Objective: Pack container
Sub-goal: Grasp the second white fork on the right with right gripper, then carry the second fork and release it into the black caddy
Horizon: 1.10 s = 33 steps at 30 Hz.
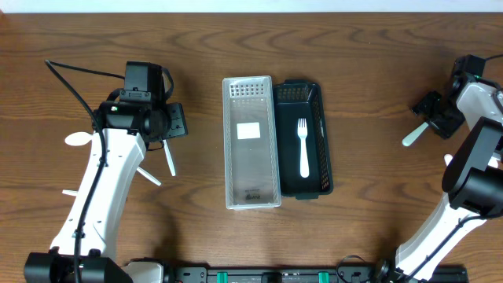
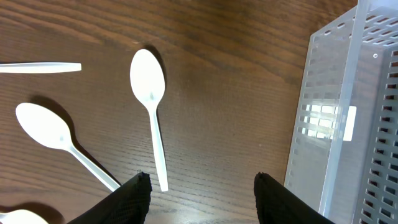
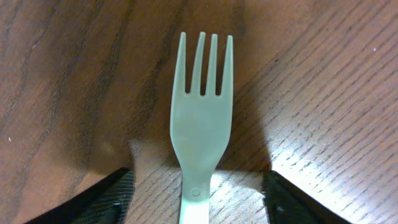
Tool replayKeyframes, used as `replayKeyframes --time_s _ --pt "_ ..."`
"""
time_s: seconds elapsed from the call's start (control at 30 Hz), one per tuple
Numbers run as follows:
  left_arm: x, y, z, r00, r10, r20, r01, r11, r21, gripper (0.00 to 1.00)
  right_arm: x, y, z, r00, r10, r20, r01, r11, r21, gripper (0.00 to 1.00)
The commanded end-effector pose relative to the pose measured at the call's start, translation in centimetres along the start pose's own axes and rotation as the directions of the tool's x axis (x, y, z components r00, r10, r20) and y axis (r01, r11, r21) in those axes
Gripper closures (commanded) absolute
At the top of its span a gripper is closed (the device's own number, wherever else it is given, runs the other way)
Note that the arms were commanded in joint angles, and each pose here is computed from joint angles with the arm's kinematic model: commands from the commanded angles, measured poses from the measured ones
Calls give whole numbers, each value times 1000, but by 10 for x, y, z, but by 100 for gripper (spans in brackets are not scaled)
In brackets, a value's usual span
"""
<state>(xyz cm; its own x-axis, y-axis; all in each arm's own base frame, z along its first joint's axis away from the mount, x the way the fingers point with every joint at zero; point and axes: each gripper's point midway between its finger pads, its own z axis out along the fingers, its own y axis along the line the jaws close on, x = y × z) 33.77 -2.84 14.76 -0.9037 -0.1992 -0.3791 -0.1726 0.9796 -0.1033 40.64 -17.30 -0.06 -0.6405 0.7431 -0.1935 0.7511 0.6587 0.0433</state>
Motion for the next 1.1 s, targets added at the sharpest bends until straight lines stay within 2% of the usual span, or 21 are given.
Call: replayKeyframes --time_s 0.0,0.07,0.17,0.53,0.7,0.8,0.93,1.07 --pt "-6 -1 -4 1000 -3 16 3 1000 -3 44 7 -3 9 1000 -6 -24 6 1000 15 42" --pt "-6 -1 -4 1000 -3 16 3 1000 -3 44 7 -4 9 1000 -6 -25 6 1000 15 53" --pt "-6 -1 -4 1000 -3 16 3 1000 -3 44 8 -4 9 1000 -6 -28 6 1000 16 66" --pt "-6 -1 -4 1000 -3 16 3 1000 -3 44 8 -4 9 1000 -6 -28 7 1000 17 99" --pt "-6 -1 -4 1000 -3 16 3 1000 -3 44 8 -4 1 999 -16 -32 16 1000 17 99" --pt "-6 -1 -4 1000 -3 16 3 1000 -2 44 3 5 -24 998 -57 4 57 998 -4 99" --pt "-6 -1 -4 1000 -3 16 3 1000 -2 44 2 39 -89 979 -169 116 179 980 -81 99" --pt "-6 -1 -4 1000 -3 17 3 1000 -2 44 35 92 -158 923 -317 217 361 910 -206 99"
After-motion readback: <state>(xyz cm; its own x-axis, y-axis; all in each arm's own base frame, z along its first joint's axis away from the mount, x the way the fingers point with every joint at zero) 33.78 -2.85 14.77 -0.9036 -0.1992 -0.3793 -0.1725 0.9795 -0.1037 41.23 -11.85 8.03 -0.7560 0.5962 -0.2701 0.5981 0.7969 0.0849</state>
